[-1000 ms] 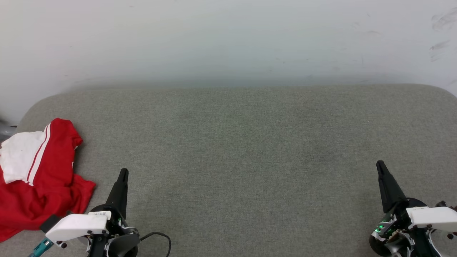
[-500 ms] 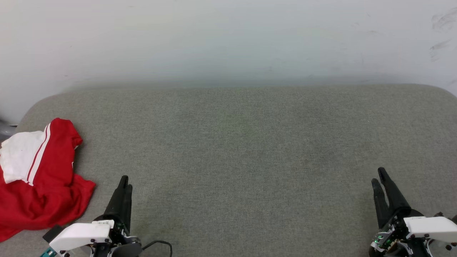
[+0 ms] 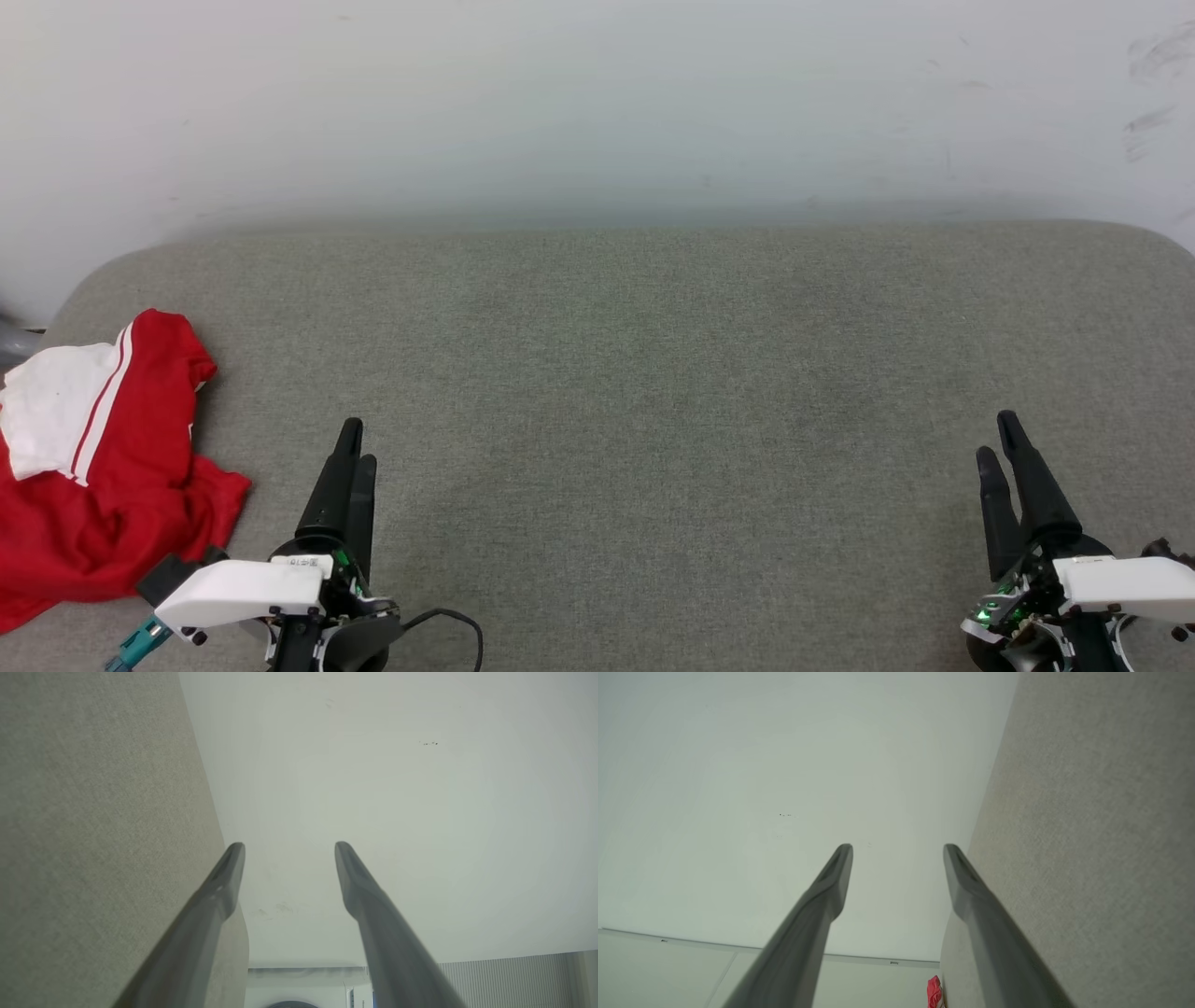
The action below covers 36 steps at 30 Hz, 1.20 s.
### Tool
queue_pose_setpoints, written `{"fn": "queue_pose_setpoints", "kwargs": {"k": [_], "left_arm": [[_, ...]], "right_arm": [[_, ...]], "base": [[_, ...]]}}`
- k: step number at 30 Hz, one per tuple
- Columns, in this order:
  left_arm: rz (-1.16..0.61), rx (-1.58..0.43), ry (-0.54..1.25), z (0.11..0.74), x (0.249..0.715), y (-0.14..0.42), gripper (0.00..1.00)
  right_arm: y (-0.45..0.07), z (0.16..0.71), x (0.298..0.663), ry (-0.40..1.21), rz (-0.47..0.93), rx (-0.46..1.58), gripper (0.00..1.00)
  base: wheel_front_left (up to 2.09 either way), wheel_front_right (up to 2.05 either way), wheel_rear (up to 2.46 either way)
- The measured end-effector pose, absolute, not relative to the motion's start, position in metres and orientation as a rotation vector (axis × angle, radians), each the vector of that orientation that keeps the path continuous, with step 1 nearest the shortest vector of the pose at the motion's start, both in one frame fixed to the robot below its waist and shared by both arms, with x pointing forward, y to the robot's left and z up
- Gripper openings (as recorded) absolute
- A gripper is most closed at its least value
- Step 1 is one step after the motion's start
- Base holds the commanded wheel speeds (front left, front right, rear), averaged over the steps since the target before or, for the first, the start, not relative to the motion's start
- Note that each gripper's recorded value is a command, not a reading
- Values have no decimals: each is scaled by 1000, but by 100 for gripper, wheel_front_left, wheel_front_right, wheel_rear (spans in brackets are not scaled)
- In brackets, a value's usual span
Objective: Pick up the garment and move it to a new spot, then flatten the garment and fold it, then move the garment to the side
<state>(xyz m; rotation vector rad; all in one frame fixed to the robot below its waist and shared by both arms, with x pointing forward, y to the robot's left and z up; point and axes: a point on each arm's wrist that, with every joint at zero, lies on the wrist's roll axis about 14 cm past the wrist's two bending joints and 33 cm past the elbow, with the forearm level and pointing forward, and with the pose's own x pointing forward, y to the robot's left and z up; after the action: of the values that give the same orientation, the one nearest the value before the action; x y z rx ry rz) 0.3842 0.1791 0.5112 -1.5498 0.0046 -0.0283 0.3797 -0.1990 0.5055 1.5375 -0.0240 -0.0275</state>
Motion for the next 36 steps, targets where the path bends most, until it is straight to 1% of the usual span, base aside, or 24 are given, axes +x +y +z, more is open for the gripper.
{"fn": "queue_pose_setpoints", "kwargs": {"k": [5, 8, 19, 26, 36], "left_arm": [[-57, -1516, -17, 521, 385, 174, 100], [-67, -1457, -32, 527, 385, 174, 100], [-102, -1126, -57, 537, 383, 167, 100], [-105, -903, -78, 541, 381, 167, 100], [-92, -639, -87, 541, 377, 171, 100]], "right_arm": [[-198, 511, 379, -42, -18, 1495, 100], [-197, 512, 377, -44, -16, 1438, 100], [-203, 531, 376, -87, 12, 1042, 100], [-198, 546, 375, -109, 48, 818, 100], [-186, 551, 373, -99, 91, 592, 100]], "base": [[0, 0, 0], [0, 0, 0], [0, 0, 0], [0, 0, 0], [0, 0, 0]]}}
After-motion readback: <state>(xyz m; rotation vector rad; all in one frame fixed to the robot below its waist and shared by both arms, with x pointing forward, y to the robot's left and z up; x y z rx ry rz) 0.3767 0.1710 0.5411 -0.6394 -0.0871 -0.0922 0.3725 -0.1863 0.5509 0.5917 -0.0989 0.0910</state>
